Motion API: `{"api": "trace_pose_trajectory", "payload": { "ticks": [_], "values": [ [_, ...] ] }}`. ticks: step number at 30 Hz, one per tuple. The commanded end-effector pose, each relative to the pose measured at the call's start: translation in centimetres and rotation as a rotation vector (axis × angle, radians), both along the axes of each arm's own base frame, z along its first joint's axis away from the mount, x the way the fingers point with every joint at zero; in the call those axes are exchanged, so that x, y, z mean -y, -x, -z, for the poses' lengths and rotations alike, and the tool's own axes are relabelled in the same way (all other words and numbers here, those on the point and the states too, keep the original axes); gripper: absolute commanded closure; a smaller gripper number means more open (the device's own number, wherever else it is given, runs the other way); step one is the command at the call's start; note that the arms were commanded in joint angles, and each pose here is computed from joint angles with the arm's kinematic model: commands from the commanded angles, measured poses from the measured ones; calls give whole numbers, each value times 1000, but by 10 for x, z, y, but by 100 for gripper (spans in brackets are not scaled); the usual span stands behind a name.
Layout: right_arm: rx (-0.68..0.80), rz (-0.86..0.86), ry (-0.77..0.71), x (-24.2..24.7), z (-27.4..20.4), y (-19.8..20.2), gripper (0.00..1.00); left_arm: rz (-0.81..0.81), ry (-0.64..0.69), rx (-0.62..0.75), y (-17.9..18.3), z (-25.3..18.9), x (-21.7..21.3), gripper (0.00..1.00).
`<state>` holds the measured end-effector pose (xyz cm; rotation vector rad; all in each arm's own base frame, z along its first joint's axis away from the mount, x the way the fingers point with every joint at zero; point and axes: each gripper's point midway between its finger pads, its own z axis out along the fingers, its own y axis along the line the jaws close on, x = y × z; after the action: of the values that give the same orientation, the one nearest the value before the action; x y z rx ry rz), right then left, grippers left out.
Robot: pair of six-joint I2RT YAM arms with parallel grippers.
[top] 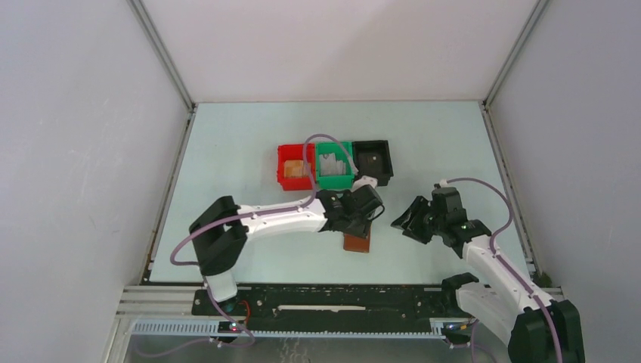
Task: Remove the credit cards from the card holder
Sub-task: Open the card holder at the center of the board.
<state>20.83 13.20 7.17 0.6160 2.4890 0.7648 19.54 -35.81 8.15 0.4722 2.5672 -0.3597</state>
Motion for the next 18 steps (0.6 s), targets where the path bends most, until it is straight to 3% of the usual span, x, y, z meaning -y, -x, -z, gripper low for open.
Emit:
{"api": "trace_pose_trajectory", "payload": {
  "ticks": [1, 18],
  "values": [
    [-12, -18, -6, 2, 6, 10, 42, -9, 4, 26, -6, -3, 24, 47],
    [-18, -19, -49, -4, 10, 6, 42, -86, -193, 38, -11, 26, 12, 48]
  ]
}}
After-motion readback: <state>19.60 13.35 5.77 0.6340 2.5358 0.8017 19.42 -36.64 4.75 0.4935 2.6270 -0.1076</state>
